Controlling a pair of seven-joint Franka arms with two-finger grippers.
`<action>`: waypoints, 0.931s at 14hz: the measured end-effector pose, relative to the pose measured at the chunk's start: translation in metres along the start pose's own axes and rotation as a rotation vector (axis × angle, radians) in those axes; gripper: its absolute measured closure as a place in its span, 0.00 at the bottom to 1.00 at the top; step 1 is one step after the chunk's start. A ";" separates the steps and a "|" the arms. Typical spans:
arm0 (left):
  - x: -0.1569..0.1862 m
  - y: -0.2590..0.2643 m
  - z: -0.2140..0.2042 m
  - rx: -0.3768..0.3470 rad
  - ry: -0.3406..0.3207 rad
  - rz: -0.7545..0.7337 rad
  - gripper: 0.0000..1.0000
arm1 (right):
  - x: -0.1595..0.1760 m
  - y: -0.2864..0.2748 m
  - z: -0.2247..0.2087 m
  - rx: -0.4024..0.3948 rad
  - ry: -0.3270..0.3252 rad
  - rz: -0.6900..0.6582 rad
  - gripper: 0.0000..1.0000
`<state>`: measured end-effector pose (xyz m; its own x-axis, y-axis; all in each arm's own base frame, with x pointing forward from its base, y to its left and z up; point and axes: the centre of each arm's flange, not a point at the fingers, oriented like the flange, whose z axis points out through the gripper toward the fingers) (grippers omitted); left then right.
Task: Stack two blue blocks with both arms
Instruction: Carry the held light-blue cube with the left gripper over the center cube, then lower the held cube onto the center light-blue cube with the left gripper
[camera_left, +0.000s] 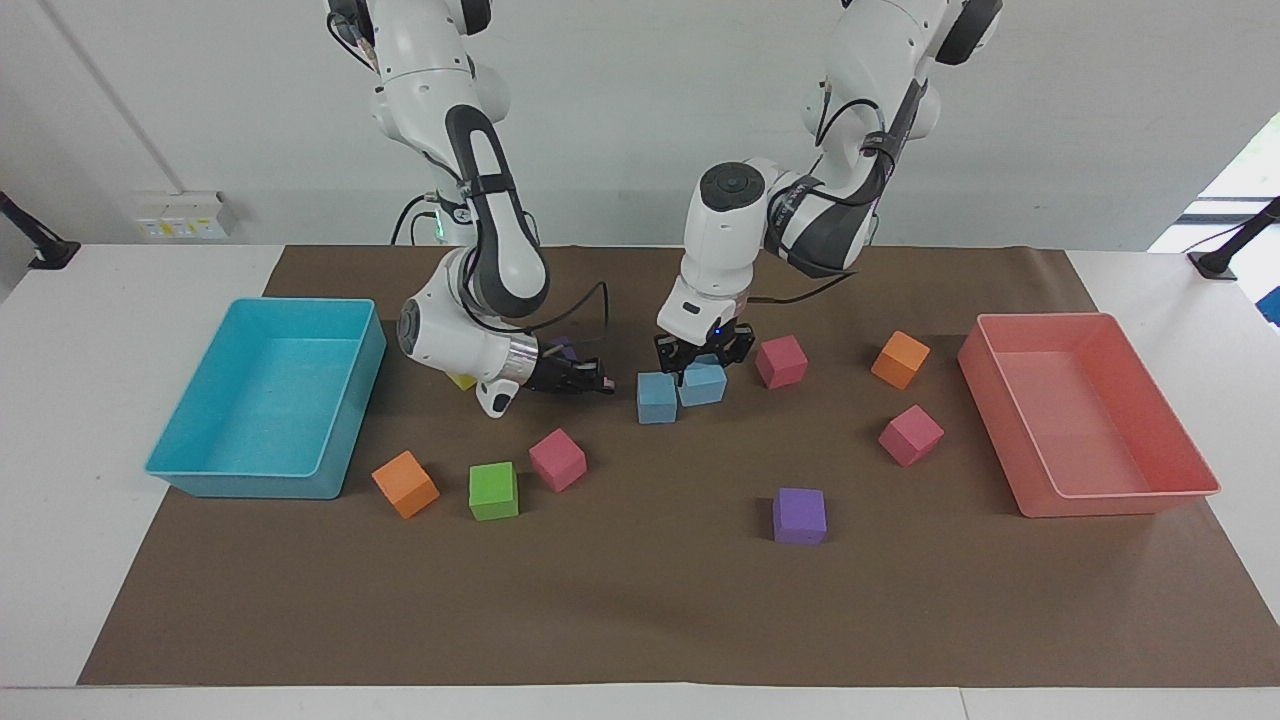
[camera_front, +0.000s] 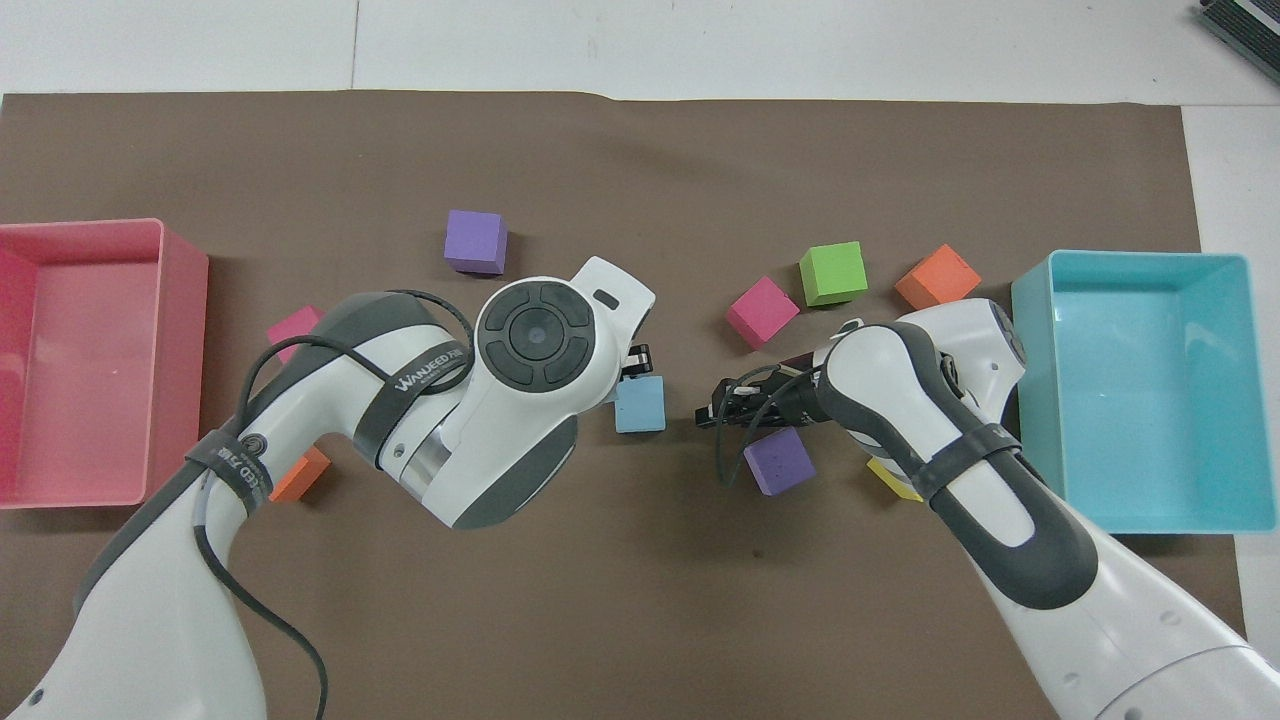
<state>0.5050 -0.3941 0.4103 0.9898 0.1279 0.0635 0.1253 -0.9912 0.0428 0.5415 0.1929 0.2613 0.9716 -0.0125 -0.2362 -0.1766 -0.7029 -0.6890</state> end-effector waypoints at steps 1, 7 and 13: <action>-0.002 0.003 0.000 0.009 0.013 0.003 0.42 | 0.000 0.000 0.000 0.000 0.000 0.000 0.99; -0.007 0.008 0.003 0.017 0.023 0.003 0.42 | 0.000 0.000 0.000 0.000 0.000 0.000 0.99; -0.018 0.030 0.014 0.018 0.020 0.028 0.42 | 0.000 0.000 0.000 0.000 0.000 0.000 0.99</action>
<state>0.4915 -0.4269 0.3960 0.9914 0.1007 0.0841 0.0992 -0.9948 0.0228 0.5415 0.1929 0.2616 0.9717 -0.0125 -0.2358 -0.1763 -0.7028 -0.6892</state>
